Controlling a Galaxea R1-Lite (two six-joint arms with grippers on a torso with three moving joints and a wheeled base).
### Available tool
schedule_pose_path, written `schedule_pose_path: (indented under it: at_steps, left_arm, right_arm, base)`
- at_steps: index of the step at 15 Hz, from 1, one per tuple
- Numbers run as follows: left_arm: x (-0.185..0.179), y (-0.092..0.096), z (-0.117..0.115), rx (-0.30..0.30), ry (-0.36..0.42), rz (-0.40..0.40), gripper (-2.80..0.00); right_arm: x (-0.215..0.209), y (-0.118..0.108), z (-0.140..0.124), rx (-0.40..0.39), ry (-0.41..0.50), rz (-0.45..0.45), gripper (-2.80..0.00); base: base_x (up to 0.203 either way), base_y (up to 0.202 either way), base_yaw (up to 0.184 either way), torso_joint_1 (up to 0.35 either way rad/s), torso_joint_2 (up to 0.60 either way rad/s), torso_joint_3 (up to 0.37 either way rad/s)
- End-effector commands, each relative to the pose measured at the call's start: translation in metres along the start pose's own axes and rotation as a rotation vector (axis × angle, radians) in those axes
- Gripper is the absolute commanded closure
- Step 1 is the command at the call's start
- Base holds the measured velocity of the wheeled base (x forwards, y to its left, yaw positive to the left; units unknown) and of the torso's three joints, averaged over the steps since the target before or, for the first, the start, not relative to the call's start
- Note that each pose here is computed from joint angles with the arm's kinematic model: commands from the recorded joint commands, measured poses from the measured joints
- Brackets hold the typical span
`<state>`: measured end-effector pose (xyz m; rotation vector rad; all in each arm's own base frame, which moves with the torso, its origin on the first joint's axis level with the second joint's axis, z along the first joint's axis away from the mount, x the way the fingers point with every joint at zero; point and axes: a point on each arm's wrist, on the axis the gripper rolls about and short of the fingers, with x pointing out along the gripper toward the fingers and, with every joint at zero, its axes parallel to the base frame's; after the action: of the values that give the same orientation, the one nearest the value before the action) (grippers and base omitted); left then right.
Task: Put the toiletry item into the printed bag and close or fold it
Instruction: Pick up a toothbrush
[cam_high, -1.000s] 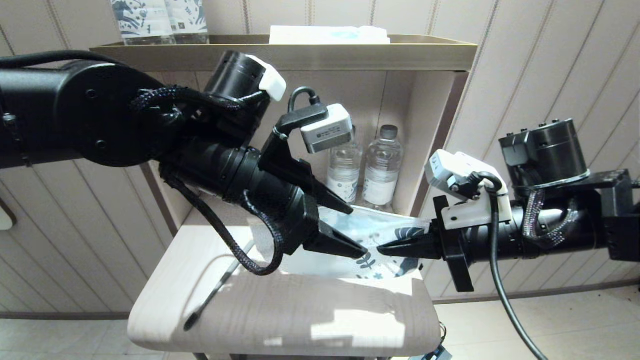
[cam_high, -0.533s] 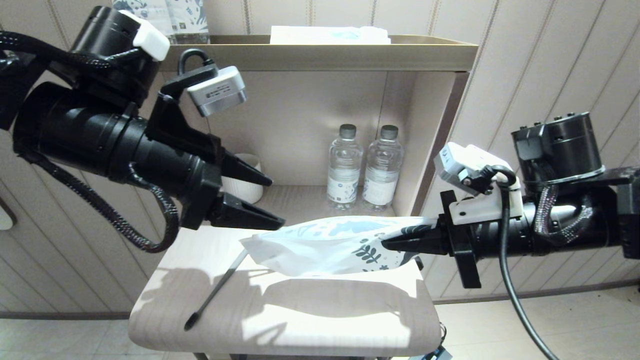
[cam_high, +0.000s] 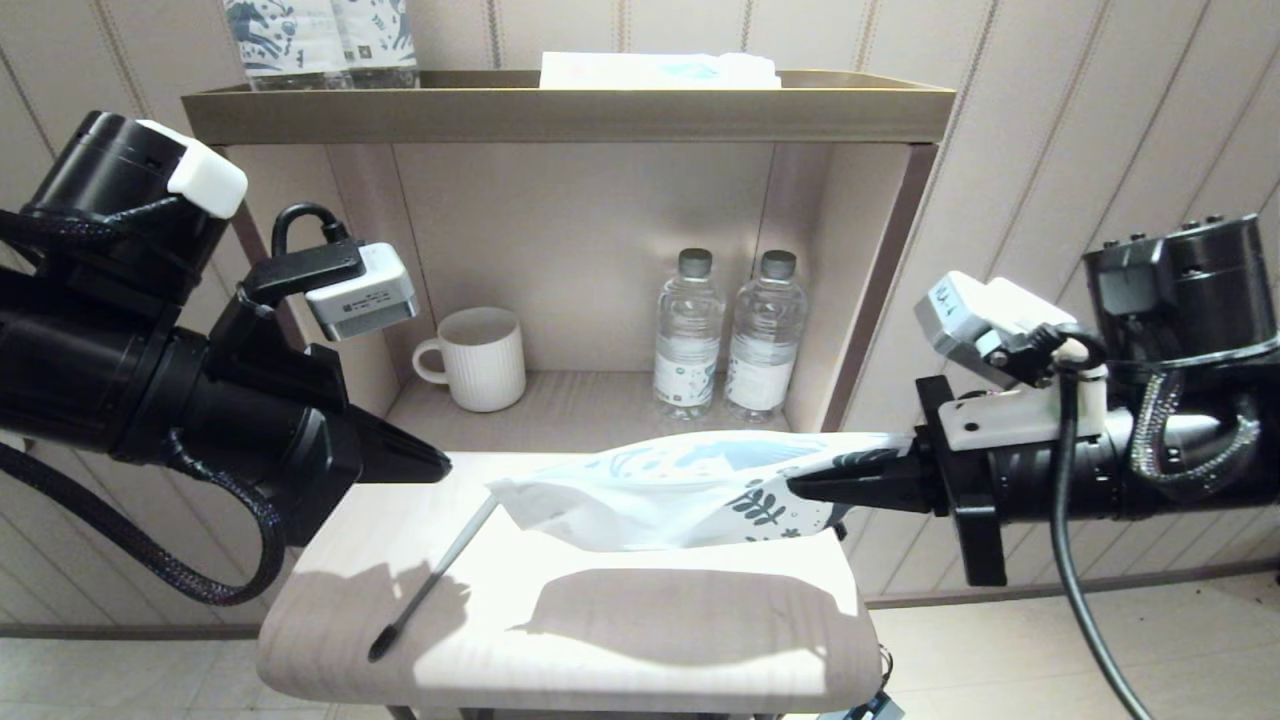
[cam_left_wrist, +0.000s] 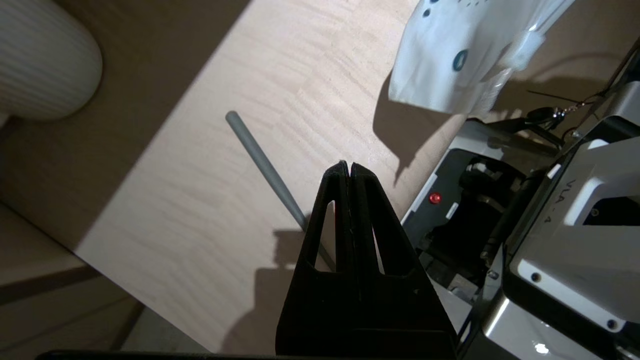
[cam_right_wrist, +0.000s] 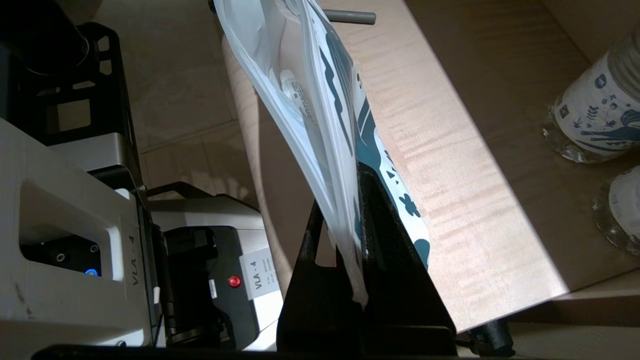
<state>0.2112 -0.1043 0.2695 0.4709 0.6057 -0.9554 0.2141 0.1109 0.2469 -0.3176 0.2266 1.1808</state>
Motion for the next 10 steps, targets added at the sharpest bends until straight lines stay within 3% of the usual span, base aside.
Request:
schedule_pose_path:
  at_steps: [1, 3, 4, 7, 10]
  left_arm:
    - [0.000, 0.000, -0.006, -0.056, 0.017, 0.001, 0.00]
    - [0.008, 0.000, -0.014, -0.125, 0.058, -0.009, 0.00]
    - [0.014, -0.002, -0.021, -0.144, 0.092, -0.007, -2.80]
    - [0.041, -0.001, -0.041, -0.166, 0.205, 0.056, -2.80]
    - [0.058, 0.005, -0.045, -0.184, 0.234, 0.085, -2.80]
  right_arm:
    - [-0.008, 0.003, 0.001, -0.008, -0.011, -0.013, 0.00]
    - [-0.014, 0.005, 0.003, -0.011, -0.017, -0.021, 0.00]
    - [-0.015, 0.007, 0.003, -0.014, -0.020, -0.023, 0.00]
    - [-0.021, 0.007, 0.005, -0.018, -0.028, -0.040, 0.00]
    - [-0.023, 0.005, 0.004, -0.013, -0.026, -0.052, 0.00]
  base:
    - [0.000, 0.000, 0.000, 0.000, 0.00, 0.000]
    - [0.000, 0.000, 0.000, 0.000, 0.00, 0.000]
    - [0.000, 0.000, 0.000, 0.000, 0.00, 0.000]
    - [0.000, 0.000, 0.000, 0.000, 0.00, 0.000]
    - [0.000, 0.000, 0.000, 0.000, 0.00, 0.000]
